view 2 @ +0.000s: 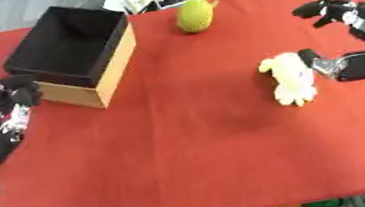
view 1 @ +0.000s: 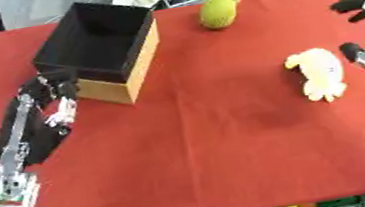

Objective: Pick up objects on the table and place them in the box.

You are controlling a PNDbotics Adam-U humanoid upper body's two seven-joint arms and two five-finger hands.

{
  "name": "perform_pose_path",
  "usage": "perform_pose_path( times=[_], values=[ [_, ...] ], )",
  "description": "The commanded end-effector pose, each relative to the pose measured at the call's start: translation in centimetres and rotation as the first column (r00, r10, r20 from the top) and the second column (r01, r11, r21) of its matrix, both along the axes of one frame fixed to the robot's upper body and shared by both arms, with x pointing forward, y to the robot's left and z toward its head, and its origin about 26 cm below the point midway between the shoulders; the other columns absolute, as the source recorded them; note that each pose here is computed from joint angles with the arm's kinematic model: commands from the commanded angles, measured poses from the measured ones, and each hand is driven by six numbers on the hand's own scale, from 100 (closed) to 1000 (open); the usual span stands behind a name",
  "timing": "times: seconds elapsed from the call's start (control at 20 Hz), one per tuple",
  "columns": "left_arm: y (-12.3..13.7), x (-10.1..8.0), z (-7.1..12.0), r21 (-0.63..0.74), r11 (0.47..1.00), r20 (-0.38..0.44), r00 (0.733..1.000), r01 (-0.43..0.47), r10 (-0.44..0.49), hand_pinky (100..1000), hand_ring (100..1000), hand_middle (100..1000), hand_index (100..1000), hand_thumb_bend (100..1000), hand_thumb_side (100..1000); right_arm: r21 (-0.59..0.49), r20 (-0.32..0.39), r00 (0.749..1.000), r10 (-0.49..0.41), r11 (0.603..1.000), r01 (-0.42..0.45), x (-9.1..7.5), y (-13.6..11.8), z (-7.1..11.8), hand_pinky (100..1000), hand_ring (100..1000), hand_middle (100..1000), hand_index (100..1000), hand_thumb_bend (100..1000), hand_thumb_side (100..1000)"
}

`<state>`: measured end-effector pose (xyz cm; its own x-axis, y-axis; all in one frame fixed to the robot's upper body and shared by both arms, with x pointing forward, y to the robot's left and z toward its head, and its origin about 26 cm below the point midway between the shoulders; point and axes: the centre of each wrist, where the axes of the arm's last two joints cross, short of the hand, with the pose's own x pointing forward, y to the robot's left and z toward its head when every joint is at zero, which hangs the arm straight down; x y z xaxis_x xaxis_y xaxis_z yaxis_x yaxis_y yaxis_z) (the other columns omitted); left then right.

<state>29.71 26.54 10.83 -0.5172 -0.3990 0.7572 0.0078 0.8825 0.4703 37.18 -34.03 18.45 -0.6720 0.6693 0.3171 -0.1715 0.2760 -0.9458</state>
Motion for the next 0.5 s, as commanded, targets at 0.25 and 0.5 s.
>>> perform_pose_path(
  times=[0.25,0.5],
  values=[
    [0.3,0.0,0.6,0.024,1.0,0.014,1.0,0.011,-0.011,640,646,623,766,100,600,-0.147,-0.039,0.999,0.003,0.989,-0.009,0.7,-1.4,1.4,840,932,908,956,237,619],
    [0.2,0.0,0.6,0.024,1.0,0.013,1.0,0.014,-0.014,641,646,623,766,100,600,-0.21,-0.079,0.997,-0.001,0.978,-0.016,1.6,-1.4,0.9,843,934,908,956,243,651]
  ],
)
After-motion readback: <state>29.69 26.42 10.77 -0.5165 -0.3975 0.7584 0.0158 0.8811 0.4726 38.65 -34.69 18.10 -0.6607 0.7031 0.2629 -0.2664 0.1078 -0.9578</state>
